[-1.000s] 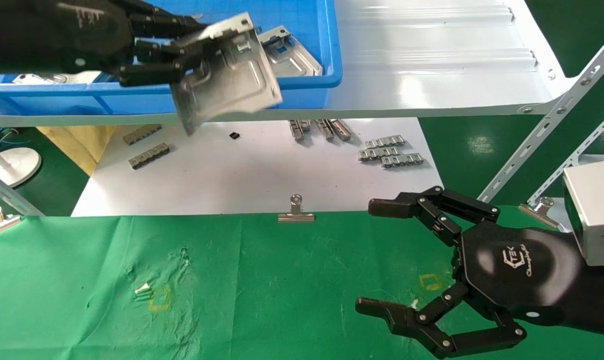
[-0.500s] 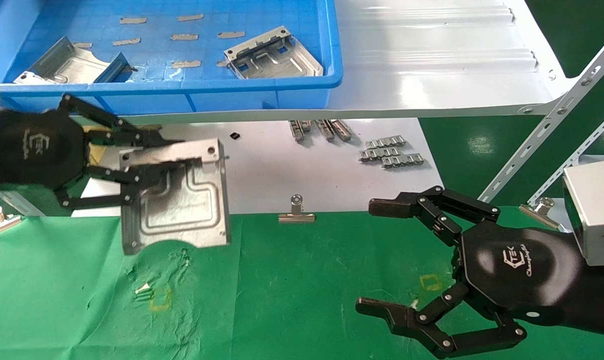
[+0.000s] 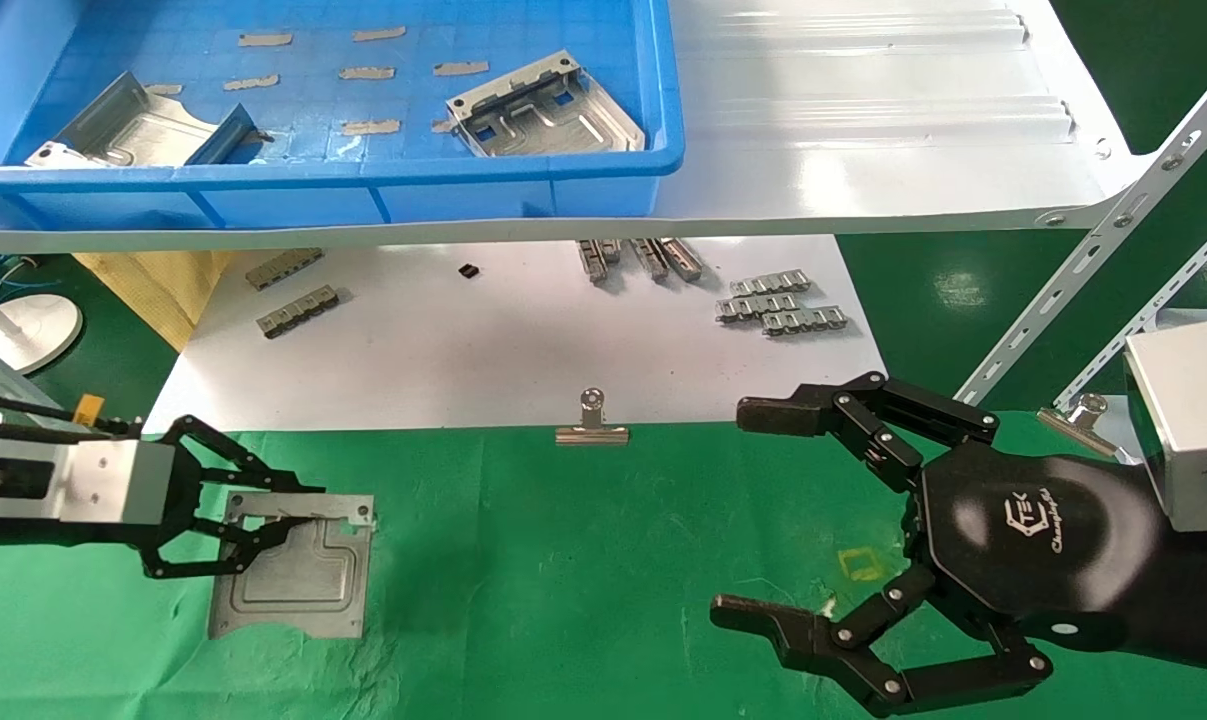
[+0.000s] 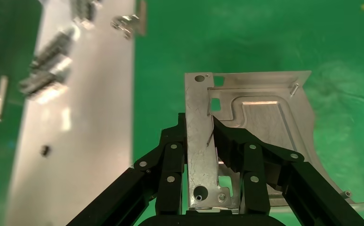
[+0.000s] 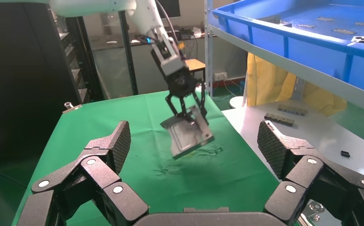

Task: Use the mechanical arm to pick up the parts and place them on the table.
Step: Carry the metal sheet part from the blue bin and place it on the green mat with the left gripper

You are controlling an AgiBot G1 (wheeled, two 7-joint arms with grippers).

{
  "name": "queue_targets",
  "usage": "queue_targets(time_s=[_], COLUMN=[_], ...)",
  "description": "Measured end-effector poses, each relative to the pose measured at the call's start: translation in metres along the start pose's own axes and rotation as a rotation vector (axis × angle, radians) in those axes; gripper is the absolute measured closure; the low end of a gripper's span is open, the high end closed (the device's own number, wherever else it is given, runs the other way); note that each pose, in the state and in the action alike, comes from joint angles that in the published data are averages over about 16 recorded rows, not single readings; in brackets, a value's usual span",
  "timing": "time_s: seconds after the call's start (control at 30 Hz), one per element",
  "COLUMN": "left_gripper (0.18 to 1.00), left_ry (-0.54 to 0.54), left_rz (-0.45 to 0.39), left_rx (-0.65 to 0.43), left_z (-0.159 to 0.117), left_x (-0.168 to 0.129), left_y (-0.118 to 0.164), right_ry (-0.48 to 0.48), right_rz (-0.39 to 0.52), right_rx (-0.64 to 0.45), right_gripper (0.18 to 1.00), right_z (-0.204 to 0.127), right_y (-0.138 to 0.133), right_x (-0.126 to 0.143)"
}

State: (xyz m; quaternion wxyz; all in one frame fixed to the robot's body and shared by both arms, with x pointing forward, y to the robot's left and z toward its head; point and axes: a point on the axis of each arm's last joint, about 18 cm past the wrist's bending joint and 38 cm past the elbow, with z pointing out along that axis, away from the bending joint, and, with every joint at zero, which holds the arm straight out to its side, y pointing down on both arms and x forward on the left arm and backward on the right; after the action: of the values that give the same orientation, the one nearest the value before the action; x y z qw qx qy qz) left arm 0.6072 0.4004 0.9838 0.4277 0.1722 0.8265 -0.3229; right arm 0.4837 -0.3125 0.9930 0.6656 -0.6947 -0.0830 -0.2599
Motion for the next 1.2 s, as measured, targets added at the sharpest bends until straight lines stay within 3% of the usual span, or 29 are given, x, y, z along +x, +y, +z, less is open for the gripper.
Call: queue_targets(time_s=[0.37,0.73,0.93,1.2], left_gripper=[0.924,0.881,0.814,0.659], left_ry=[0.043,0.011,-0.041,-0.107], left_rz=[-0.012,-0.055,-0.150,-0.258], left_rx=[-0.066,-0.038,0.033,0.103], left_z=[0.026,0.028,0.023,0.018], left_x=[0.015,0.012,0.010,0.007], left_y=[0.026,0.025,0.018,0.014], right_ry=[0.000,0.000,0.000,0.000], right_rz=[0.000,0.000,0.000,0.000], right_rx=[0.000,0.000,0.000,0.000], right_gripper=[0.179,0.179,0.179,0.179], right_z=[0.000,0.000,0.000,0.000], right_y=[0.000,0.000,0.000,0.000], right_x=[0.000,0.000,0.000,0.000])
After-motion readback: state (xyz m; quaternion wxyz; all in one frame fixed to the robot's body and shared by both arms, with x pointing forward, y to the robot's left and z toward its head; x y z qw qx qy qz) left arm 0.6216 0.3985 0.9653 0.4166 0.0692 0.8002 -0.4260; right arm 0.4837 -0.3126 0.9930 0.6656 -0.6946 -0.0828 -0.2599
